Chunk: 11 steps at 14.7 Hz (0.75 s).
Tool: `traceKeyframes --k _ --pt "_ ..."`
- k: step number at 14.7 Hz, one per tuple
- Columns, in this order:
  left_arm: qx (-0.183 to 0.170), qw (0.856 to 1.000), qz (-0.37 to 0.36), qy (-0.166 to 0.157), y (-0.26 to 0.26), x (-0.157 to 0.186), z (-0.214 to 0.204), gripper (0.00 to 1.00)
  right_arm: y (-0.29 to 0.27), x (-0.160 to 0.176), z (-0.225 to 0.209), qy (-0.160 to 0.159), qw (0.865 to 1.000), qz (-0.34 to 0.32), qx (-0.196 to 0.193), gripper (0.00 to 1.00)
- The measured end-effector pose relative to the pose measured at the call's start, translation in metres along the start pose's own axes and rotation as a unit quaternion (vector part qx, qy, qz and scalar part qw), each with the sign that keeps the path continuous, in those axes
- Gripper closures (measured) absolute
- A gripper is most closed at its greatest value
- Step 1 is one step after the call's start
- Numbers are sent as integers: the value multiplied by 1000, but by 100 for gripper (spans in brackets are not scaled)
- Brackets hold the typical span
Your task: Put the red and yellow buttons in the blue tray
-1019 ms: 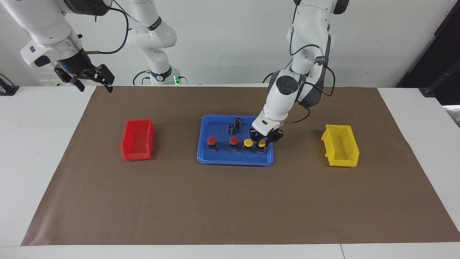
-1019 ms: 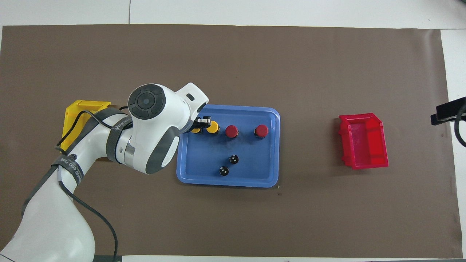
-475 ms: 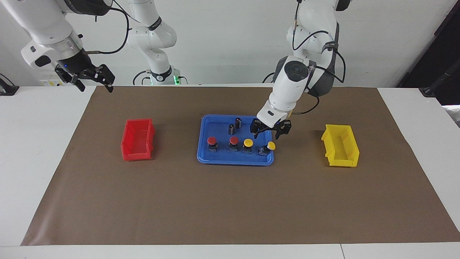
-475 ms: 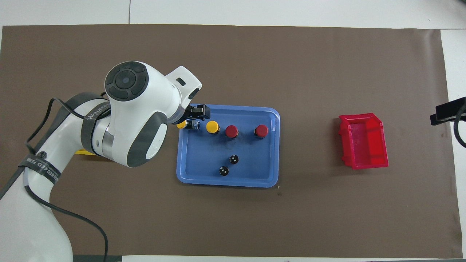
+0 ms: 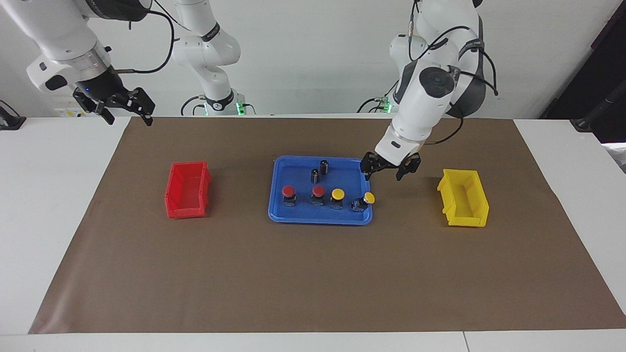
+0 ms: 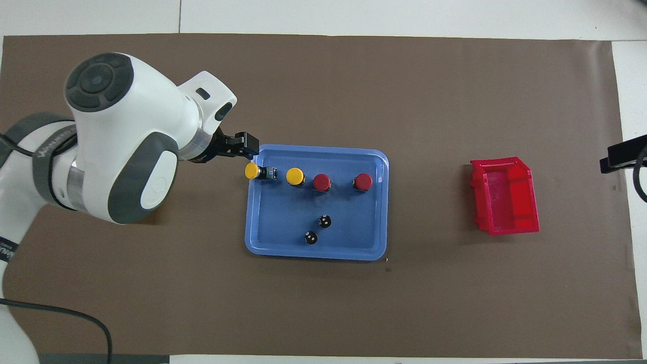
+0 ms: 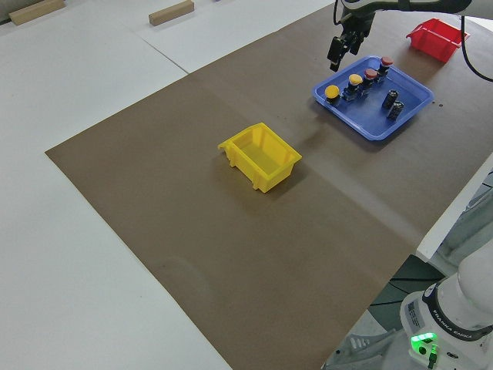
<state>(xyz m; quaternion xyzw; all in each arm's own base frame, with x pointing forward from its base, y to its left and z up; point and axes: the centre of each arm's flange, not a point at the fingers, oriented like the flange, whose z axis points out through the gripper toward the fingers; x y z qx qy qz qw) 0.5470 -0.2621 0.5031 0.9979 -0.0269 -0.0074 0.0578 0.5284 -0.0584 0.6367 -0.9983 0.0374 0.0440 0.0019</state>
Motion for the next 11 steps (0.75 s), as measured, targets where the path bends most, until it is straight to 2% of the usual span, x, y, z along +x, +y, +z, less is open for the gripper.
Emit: traceKeyframes --k 4,8,11 --pt "7 1000 21 8 -49 5 -36 0 0 0 0 1 1000 0 0 0" --pt "27 999 28 -6 -126 7 -89 0 4 0 -1 3 1000 3 0 0" --pt "30 999 22 -3 -158 7 -106 0 6 0 -1 3 1000 6 1 0"
